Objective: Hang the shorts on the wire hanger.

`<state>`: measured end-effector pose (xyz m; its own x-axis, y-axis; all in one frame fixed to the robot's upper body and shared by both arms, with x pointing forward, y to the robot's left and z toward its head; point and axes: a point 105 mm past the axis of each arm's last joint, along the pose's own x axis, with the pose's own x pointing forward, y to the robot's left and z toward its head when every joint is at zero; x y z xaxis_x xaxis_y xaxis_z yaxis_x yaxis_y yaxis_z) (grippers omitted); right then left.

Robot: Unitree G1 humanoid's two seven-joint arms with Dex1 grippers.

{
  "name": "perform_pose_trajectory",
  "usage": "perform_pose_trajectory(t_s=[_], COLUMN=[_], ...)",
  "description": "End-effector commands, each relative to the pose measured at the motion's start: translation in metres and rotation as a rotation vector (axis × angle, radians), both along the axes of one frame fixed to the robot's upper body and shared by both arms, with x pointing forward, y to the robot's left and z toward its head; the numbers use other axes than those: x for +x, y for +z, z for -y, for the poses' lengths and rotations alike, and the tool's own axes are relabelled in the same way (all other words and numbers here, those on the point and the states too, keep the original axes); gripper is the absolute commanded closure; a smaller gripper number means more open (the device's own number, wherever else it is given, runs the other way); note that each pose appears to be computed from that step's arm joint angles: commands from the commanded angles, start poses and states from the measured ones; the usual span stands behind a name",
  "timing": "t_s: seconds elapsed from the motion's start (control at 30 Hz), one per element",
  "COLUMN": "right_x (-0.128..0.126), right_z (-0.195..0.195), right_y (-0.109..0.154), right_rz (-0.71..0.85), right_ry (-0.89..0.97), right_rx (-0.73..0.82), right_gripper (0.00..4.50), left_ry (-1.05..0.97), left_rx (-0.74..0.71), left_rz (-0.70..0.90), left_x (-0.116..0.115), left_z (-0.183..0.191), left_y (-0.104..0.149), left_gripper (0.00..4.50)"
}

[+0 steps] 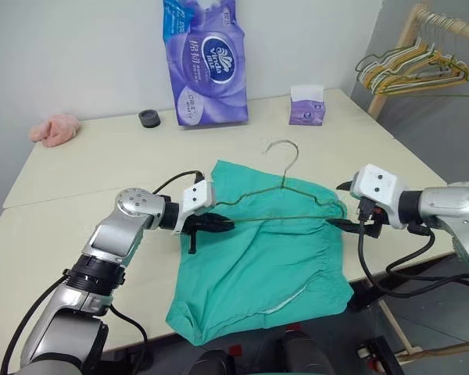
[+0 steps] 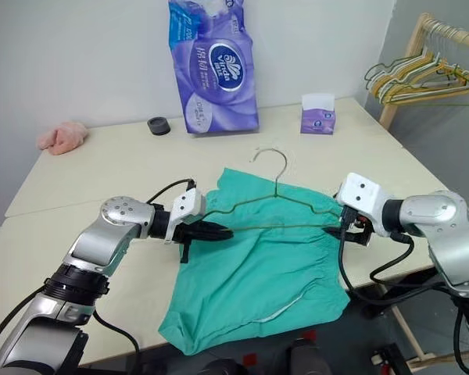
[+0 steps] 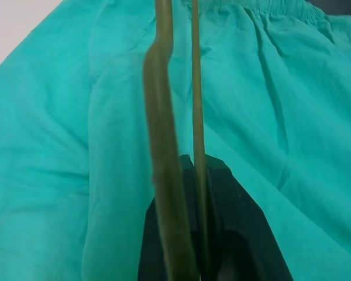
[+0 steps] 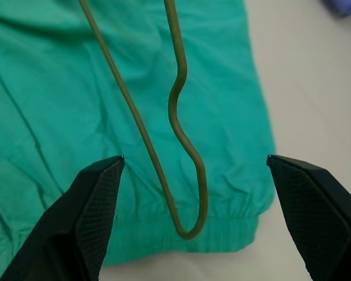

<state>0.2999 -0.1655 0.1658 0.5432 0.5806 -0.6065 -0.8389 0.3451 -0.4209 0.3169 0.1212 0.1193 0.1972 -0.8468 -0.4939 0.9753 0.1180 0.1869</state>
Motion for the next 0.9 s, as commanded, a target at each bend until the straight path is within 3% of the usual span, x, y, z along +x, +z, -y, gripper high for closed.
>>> perform_pose_trajectory(t_s=[0.03,0.2,0.3,0.63,0.9], right_x=[-0.005,-0.008,-0.005,-0.008,-0.012], right_z=[-0.006,-0.017,-0.019,-0.023,-0.024], right_y=[-0.002,-0.019,-0.023,-0.03,-0.032], right_rz=[-0.038,-0.109,-0.117,-0.152,-0.168], right_ry=[0.05,0.091,0.086,0.089,0.085], right_rx=[-0.03,-0.056,-0.059,-0.064,-0.051], right_gripper=[0.34,0.34,0.91,4.4,4.49], left_ry=[-0.035,-0.048,-0.058,-0.075,-0.046], left_rx=[0.011,0.003,0.006,0.014,-0.008], left_rz=[0.07,0.072,0.07,0.071,0.099], left_x=[-0.001,-0.005,-0.007,-0.009,-0.004], left_z=[0.004,0.008,0.009,0.012,0.015], left_y=[0.012,0.014,0.014,0.012,0.012], left_gripper=[4.5,4.5,4.5,4.5,4.5])
